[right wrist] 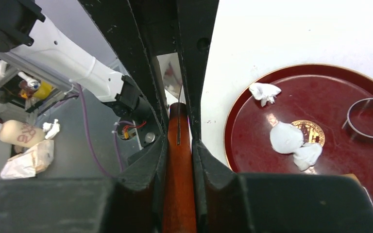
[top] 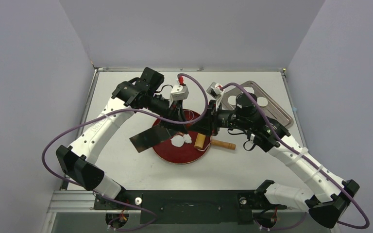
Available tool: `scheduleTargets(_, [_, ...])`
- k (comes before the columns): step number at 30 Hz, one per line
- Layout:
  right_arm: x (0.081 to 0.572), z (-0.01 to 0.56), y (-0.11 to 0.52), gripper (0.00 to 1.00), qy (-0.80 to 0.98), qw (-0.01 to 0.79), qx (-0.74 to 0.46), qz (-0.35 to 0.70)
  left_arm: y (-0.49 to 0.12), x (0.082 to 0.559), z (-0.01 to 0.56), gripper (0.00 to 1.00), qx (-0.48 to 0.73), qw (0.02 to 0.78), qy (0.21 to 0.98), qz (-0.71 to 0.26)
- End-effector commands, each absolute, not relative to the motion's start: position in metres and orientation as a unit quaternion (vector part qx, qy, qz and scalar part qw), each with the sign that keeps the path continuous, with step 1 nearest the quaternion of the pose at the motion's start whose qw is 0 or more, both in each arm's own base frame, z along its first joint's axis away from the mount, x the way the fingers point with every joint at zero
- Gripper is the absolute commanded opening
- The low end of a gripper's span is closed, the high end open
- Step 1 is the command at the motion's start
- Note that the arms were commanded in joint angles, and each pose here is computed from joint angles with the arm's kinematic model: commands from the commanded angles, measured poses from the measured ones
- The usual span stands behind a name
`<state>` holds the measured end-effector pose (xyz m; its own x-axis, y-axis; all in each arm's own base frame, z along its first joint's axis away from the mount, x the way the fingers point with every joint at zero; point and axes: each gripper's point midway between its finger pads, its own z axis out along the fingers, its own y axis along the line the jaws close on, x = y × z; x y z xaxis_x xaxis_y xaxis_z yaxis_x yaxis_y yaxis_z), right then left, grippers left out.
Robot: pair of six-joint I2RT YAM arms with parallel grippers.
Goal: Roll out the dumpling wrappers from the dough
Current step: Adjust the spatula.
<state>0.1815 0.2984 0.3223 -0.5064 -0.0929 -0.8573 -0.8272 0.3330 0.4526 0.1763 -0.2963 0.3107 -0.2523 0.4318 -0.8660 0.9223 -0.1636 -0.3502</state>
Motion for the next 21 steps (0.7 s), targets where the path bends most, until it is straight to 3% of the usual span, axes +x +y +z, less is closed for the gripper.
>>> scheduleTargets(1, [0.188, 0.348, 0.297, 0.00, 0.707, 0.423, -0.303, 0.479, -0.299, 0.171, 0.340, 0.00, 0.571, 0.272, 0.567, -0.528])
scheduleTargets(3, [0.196, 0.347, 0.291, 0.00, 0.721, 0.434, -0.279, 0.462, -0.302, 0.176, 0.337, 0.03, 0.556, 0.270, 0.583, -0.528])
scheduleTargets(4, [0.203, 0.345, 0.285, 0.00, 0.731, 0.445, -0.262, 0.446, -0.302, 0.183, 0.333, 0.24, 0.546, 0.274, 0.600, -0.517])
scheduleTargets(6, [0.211, 0.335, 0.276, 0.00, 0.754, 0.447, -0.240, 0.417, -0.303, 0.198, 0.329, 0.34, 0.515, 0.282, 0.636, -0.502])
scheduleTargets(10, [0.220, 0.313, 0.261, 0.00, 0.800, 0.430, -0.202, 0.366, -0.299, 0.233, 0.338, 0.36, 0.448, 0.316, 0.682, -0.484])
scheduleTargets(16, [0.232, 0.303, 0.240, 0.00, 0.838, 0.428, -0.136, 0.310, -0.294, 0.265, 0.379, 0.40, 0.398, 0.375, 0.680, -0.488])
scheduleTargets(18, [0.236, 0.306, 0.230, 0.00, 0.852, 0.426, -0.112, 0.282, -0.280, 0.281, 0.374, 0.41, 0.359, 0.390, 0.711, -0.462])
scheduleTargets(21, [0.241, 0.313, 0.220, 0.00, 0.869, 0.424, -0.065, 0.247, -0.233, 0.328, 0.330, 0.44, 0.253, 0.415, 0.804, -0.343])
